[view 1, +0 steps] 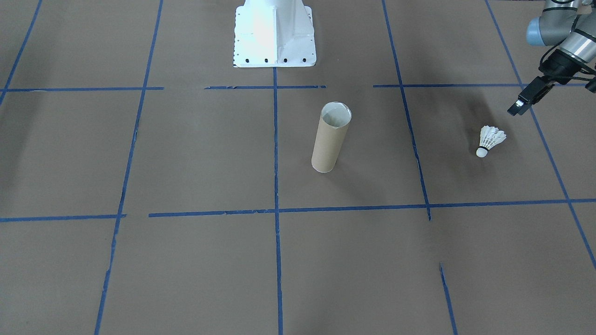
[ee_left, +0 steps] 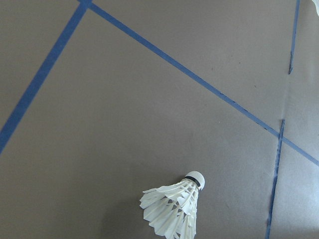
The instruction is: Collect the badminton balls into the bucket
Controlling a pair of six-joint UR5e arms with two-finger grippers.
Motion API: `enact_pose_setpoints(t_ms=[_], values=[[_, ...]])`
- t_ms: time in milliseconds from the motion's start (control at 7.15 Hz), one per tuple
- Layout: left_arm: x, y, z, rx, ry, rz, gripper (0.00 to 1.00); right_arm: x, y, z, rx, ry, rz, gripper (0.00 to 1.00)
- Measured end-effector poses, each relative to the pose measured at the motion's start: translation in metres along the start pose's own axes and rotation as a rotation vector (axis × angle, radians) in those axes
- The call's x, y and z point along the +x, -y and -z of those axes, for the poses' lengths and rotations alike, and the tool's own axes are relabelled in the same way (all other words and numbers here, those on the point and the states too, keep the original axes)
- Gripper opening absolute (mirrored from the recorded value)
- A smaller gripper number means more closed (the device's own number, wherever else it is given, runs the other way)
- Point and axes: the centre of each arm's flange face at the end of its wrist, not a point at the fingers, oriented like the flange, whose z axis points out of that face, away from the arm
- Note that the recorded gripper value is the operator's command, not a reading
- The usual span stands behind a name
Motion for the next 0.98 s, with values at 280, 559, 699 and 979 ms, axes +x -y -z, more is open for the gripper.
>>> enact_pose_setpoints(t_ms=[280,559,699,979], values=[[0.009,-0.005,-0.025,0.026,-0.016,0.033,1.0,0.0,0.0,0.0,0.0,0.0,0.0,1.0],[0.008,-0.007,-0.054,0.052,-0.016,0.039,0.93,0.0,0.0,0.0,0.0,0.0,0.0,1.0],[0.006,-0.007,-0.06,0.056,-0.012,0.039,0.73,0.0,0.0,0.0,0.0,0.0,0.0,1.0],[0.008,-0.006,-0.067,0.057,-0.013,0.038,0.19,0.0,0.0,0.0,0.0,0.0,0.0,1.0]])
